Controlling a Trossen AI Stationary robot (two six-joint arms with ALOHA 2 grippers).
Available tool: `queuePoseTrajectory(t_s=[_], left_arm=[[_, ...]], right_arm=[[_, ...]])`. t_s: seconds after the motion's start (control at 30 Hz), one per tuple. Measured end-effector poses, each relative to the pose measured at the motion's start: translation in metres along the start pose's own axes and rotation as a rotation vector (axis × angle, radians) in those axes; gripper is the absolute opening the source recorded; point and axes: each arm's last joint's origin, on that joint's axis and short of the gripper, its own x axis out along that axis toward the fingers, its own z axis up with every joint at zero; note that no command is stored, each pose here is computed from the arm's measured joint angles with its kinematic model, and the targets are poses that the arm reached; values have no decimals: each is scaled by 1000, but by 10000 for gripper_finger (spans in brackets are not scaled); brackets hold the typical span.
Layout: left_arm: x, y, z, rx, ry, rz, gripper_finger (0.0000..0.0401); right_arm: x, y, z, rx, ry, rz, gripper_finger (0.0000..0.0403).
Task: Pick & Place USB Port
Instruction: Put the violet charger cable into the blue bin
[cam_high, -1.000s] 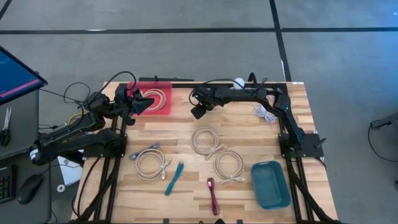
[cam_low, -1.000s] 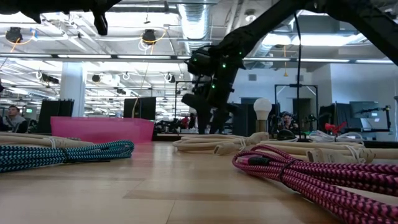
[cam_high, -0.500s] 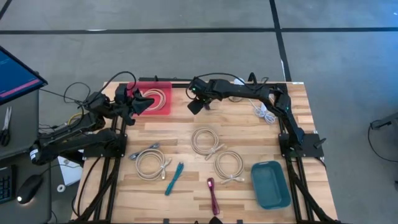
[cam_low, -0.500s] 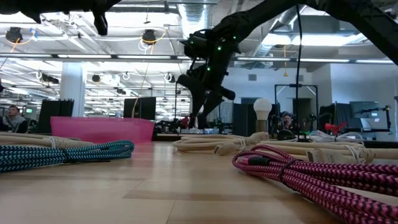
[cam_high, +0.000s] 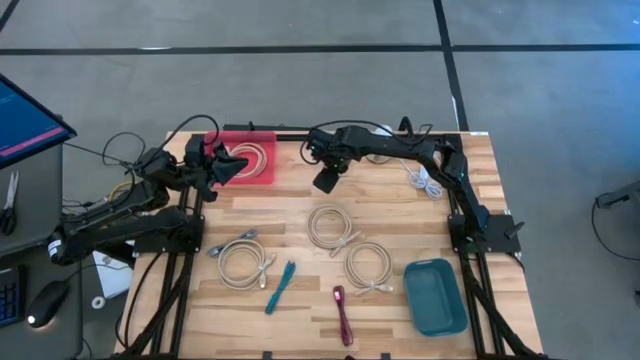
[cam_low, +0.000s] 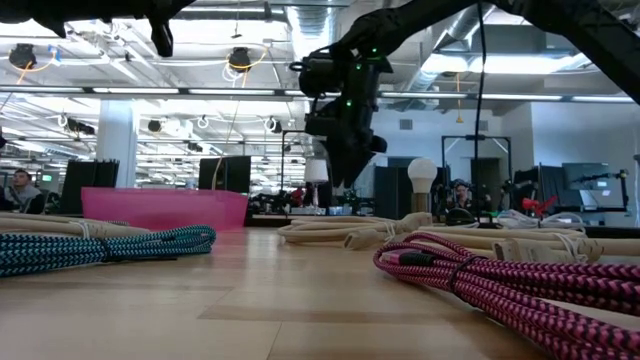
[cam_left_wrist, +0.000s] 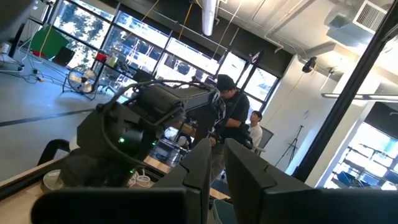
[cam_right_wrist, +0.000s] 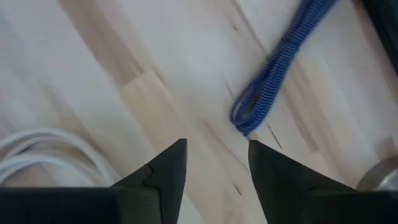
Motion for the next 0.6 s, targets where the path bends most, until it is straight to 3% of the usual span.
queuePoseTrajectory(t_s=[0.27,0.5,0.6], left_arm=[[0,0,0,0,0,0,46],[0,0,0,0,1,0,46],[0,0,0,0,0,0,46]], right_arm=[[-1,-11,-5,-72,52,-69,140],[0,-33,-4,-40,83,-77,130],[0,-37,-1,-22,54,-29,132]])
